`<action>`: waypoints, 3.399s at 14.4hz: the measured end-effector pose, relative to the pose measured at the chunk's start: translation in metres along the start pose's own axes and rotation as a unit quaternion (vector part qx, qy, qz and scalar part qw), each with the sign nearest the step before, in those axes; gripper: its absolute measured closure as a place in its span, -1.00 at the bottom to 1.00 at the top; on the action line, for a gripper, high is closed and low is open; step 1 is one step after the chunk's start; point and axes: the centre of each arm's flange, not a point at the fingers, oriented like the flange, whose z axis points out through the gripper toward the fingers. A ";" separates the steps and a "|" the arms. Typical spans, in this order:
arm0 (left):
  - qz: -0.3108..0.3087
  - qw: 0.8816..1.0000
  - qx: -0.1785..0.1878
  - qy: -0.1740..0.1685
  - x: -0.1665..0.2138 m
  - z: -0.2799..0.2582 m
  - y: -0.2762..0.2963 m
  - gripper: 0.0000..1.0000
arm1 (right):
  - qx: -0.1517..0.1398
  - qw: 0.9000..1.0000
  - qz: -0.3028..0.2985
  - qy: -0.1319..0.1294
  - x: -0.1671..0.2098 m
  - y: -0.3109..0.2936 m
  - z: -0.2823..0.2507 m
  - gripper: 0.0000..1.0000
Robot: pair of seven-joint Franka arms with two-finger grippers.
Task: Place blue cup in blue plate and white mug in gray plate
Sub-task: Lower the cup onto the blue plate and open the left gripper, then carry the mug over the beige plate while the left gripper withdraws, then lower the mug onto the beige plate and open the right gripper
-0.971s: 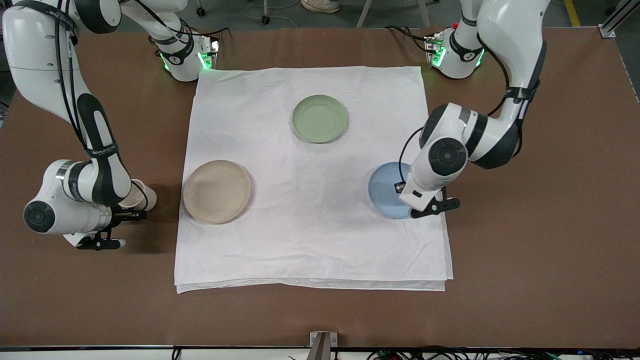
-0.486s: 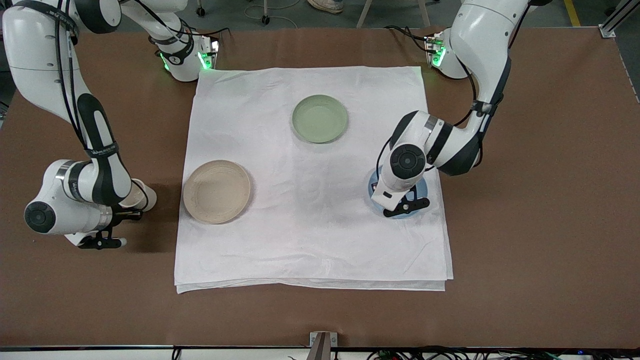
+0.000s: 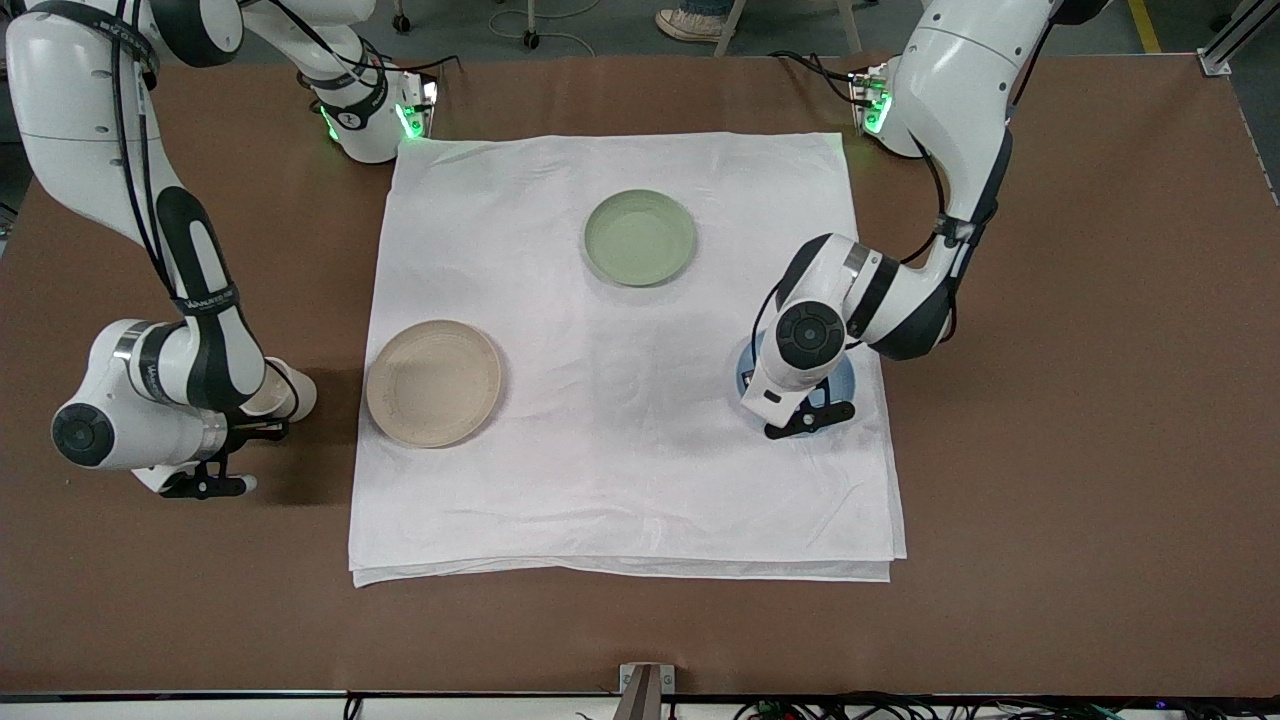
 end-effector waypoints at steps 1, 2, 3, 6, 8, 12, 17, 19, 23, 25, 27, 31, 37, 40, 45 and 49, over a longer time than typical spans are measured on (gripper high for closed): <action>0.000 1.000 0.000 0.000 0.000 -0.001 0.000 0.88 | 0.001 1.000 -0.003 -0.007 -0.001 -0.003 -0.002 0.82; 0.001 1.000 -0.001 0.001 0.000 -0.001 0.000 0.80 | 0.002 1.000 -0.007 -0.015 -0.001 -0.008 -0.006 0.82; 0.001 1.000 -0.001 0.001 0.000 -0.001 0.000 0.68 | 0.003 1.000 -0.012 -0.020 -0.001 -0.014 -0.015 0.82; 0.003 1.000 -0.004 0.004 0.002 -0.005 0.001 0.04 | 0.001 0.999 -0.033 -0.014 -0.005 -0.034 -0.056 0.82; 0.009 1.000 -0.011 0.011 0.006 -0.016 0.000 -0.36 | 0.000 0.999 -0.049 -0.013 -0.011 -0.051 -0.078 0.82; 0.032 0.999 -0.020 0.023 0.002 -0.087 -0.018 -0.84 | -0.004 0.995 -0.095 -0.017 -0.013 -0.129 -0.079 0.82; 0.127 0.992 -0.007 -0.011 -0.022 -0.215 -0.122 -0.86 | -0.025 0.996 -0.084 0.001 -0.024 -0.246 -0.073 0.82; 0.148 0.989 -0.021 -0.011 -0.025 -0.257 -0.183 -0.88 | -0.028 0.996 -0.079 0.011 -0.028 -0.271 -0.069 0.82; 0.146 0.988 -0.045 0.023 -0.039 -0.305 -0.281 -0.99 | -0.031 0.997 -0.071 0.011 -0.026 -0.273 -0.058 0.82; 0.142 0.988 -0.051 0.037 -0.042 -0.317 -0.314 -1.00 | -0.033 0.997 -0.069 0.003 -0.027 -0.269 -0.040 0.82; 0.133 0.988 -0.056 0.047 -0.040 -0.323 -0.345 -0.99 | -0.033 0.997 -0.067 0.004 -0.029 -0.265 -0.016 0.82; 0.118 0.988 -0.057 0.076 -0.030 -0.330 -0.369 -1.00 | -0.032 0.998 -0.046 0.013 -0.031 -0.263 -0.002 0.82; 0.120 0.984 -0.059 0.117 -0.011 -0.338 -0.361 -1.00 | -0.031 0.999 -0.019 0.019 -0.029 -0.258 -0.007 0.11; 0.119 0.982 -0.062 0.133 -0.001 -0.340 -0.358 -1.00 | -0.030 0.999 0.011 0.017 -0.032 -0.256 -0.040 -0.47; 0.119 0.980 -0.064 0.143 0.002 -0.343 -0.357 -1.00 | -0.030 0.999 0.026 0.010 -0.047 -0.250 -0.157 -1.00; 0.119 0.981 -0.064 0.142 0.003 -0.341 -0.356 -1.00 | -0.023 0.996 0.062 0.057 -0.052 -0.205 -0.260 -1.00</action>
